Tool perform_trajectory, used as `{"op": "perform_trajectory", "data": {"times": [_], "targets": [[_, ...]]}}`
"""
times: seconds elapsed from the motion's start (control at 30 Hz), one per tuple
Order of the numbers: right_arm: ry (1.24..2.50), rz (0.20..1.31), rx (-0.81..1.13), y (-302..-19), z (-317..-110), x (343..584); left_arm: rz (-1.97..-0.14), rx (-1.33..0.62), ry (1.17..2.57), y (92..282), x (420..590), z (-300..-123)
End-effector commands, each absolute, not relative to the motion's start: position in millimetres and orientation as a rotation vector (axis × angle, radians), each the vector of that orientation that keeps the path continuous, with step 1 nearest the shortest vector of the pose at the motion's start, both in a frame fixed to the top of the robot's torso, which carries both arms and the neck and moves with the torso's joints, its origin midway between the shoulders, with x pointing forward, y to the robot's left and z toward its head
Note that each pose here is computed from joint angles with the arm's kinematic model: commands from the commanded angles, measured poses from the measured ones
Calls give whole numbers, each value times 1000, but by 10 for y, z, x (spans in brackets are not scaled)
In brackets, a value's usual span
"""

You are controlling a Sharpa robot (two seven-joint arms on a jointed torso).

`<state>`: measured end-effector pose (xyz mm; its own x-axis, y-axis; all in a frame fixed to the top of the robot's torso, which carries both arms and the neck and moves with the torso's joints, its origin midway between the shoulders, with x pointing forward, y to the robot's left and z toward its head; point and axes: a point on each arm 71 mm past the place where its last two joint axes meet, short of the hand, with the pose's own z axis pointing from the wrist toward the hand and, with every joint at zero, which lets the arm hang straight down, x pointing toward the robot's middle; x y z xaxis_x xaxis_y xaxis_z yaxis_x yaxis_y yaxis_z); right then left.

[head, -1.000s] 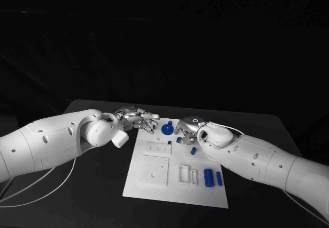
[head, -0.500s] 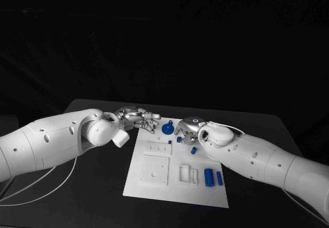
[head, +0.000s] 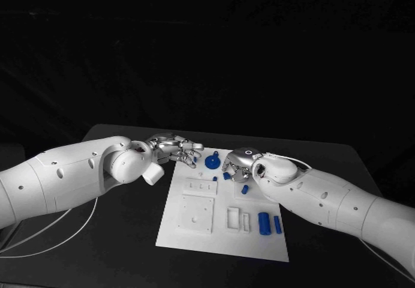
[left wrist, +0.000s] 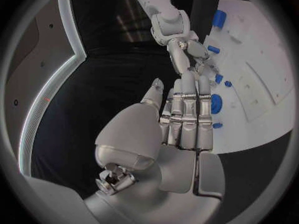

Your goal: Assemble the parts on the task board

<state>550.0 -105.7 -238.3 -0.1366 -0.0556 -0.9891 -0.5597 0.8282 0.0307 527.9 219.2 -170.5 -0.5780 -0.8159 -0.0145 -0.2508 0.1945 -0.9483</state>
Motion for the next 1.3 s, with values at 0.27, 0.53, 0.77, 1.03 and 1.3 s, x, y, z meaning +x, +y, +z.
{"op": "perform_trajectory", "data": {"times": [0.27,0.53,0.77,1.03,1.3], "targets": [[1688,462,-511,-1054,-2385,5502,-1405,-976,1957,2163,5275,-1696],[1706,444,-507,-1054,-2396,5519,-1407,-974,1960,2153,5275,-1697],[1721,435,-505,-1033,-2410,5530,-1405,-975,1960,2152,5275,-1697],[1735,427,-496,-1029,-2420,5535,-1404,-975,1961,2149,5277,-1698],[1722,402,-469,-1038,-2410,5551,-1403,-975,1961,2149,5279,-1699]]}}
